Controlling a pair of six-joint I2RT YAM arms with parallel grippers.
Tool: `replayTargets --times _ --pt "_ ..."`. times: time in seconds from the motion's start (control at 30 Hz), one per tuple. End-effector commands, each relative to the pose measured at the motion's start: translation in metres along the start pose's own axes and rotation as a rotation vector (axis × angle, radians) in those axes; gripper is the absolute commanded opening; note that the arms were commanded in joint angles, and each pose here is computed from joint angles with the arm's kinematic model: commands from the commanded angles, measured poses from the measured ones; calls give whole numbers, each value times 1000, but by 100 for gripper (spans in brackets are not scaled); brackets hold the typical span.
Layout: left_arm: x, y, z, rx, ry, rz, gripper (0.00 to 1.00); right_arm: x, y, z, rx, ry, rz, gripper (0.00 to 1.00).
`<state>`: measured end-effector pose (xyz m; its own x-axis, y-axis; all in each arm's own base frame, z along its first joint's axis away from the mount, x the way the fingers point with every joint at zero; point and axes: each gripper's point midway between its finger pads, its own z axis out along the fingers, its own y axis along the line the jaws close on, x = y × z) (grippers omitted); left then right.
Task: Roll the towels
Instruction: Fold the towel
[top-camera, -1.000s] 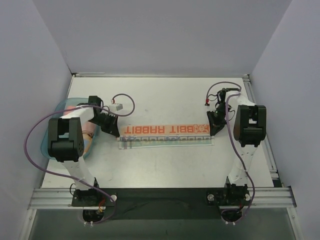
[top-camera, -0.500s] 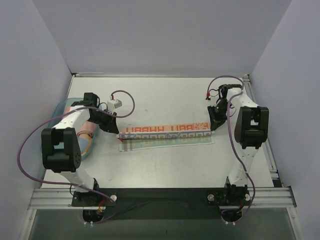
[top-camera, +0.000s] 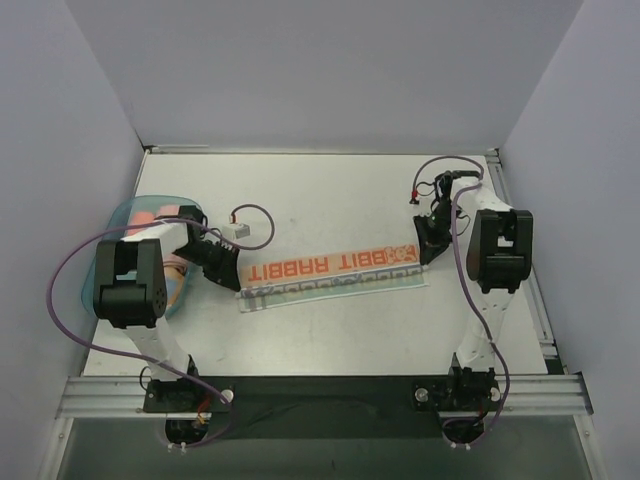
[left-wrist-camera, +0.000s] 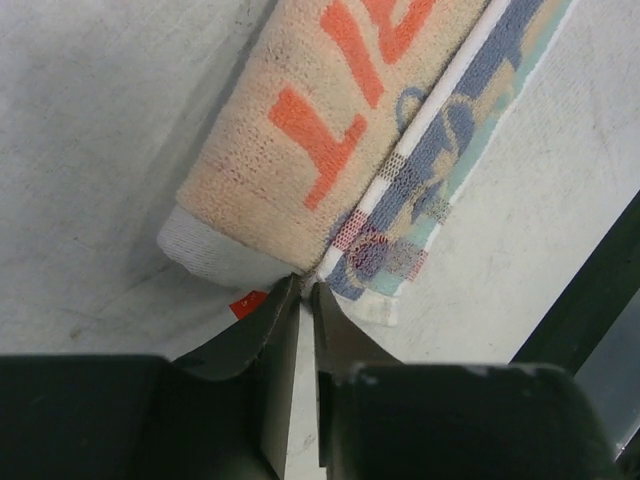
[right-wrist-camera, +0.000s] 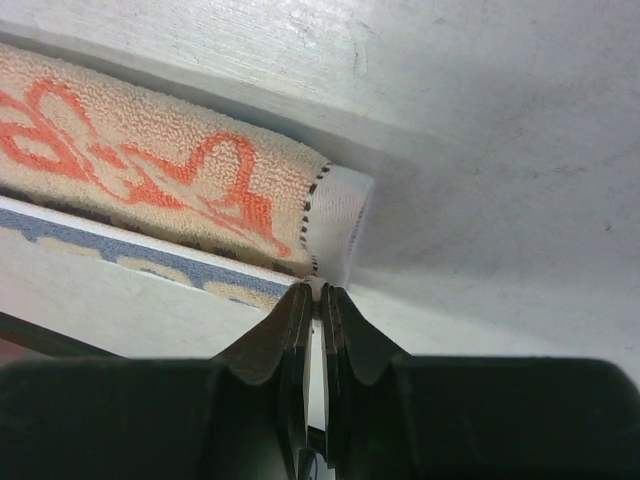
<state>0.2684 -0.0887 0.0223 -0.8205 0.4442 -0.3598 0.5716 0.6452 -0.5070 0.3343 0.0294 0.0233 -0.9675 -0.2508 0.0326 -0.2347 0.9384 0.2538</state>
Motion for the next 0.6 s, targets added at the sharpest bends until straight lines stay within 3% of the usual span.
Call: replayTargets --times 0.0,0.13,0.23,0.43,0.57 --pt "-6 -14 -14 18 -44 121 23 7 -1 -11 18 29 -3 0" --pt "3 -37 -26 72 -44 214 37 9 4 -21 15 5 -13 26" --pt "12 -59 -29 127 -9 297 45 11 9 -31 8 -18 -20 38" --pt "19 -82 -38 231 20 332 48 8 14 -54 -18 -73 -13 41" --pt "-5 -67 -35 133 -44 296 58 4 17 -50 -44 -66 -2 37"
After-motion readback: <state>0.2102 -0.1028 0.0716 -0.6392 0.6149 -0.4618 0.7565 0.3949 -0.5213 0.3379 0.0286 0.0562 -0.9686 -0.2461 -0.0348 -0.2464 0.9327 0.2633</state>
